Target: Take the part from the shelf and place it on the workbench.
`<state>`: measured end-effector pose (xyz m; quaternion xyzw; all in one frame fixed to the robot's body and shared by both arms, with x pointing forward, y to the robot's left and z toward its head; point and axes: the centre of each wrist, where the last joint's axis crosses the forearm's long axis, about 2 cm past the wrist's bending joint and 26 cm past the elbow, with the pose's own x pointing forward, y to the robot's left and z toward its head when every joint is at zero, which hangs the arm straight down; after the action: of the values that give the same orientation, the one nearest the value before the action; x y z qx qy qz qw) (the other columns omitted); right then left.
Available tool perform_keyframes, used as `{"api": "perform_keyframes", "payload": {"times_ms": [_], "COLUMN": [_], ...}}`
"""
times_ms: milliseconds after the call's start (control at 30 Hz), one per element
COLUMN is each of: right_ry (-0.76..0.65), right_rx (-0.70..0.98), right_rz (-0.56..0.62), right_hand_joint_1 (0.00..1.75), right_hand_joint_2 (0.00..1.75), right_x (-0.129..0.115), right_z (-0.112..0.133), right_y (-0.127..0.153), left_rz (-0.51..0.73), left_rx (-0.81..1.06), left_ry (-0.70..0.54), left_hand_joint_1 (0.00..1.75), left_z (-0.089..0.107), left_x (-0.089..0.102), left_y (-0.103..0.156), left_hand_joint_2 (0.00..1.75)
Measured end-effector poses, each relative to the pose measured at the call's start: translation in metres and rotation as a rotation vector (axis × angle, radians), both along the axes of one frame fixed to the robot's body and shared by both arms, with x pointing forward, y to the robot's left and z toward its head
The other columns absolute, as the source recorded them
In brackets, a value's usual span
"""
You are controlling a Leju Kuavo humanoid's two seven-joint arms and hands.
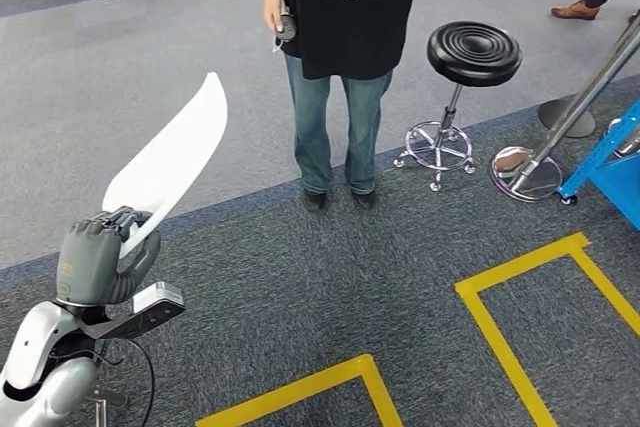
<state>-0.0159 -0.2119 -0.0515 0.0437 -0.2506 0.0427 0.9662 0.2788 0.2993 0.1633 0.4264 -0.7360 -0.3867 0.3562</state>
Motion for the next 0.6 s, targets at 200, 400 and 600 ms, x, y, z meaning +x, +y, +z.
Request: {"api": "perform_keyframes", "payload": {"times_ms": [200,400,600], "right_ry": [-0.004,-0.017,-0.018], "right_rx": [-0.004,-0.004,0.000], "right_rz": [-0.001,-0.002,-0.001], "right_hand_joint_1": [0.00,0.00,0.00], "right_hand_joint_2": [0.00,0.00,0.00], "right_x": [-0.0001,0.0049,0.0062], "right_z": [-0.0003,-0.0002,0.0002], "right_y": [-0.0026,-0.0027,-0.0014], "left_rz": [0.001,-0.009,-0.011], "left_rx": [-0.001,-0.006,-0.005], "left_ry": [-0.002,0.000,0.000], "left_hand_joint_1": [1.75,1.75,1.75], "left_z": [-0.0004,-0.0013,-0.0017], "left_x": [-0.0004,-0.0010,-0.0014], "left_y": [-0.0006,-0.0056,-0.0063], "left_hand_joint_2": [1.75,1.75,1.75]}}
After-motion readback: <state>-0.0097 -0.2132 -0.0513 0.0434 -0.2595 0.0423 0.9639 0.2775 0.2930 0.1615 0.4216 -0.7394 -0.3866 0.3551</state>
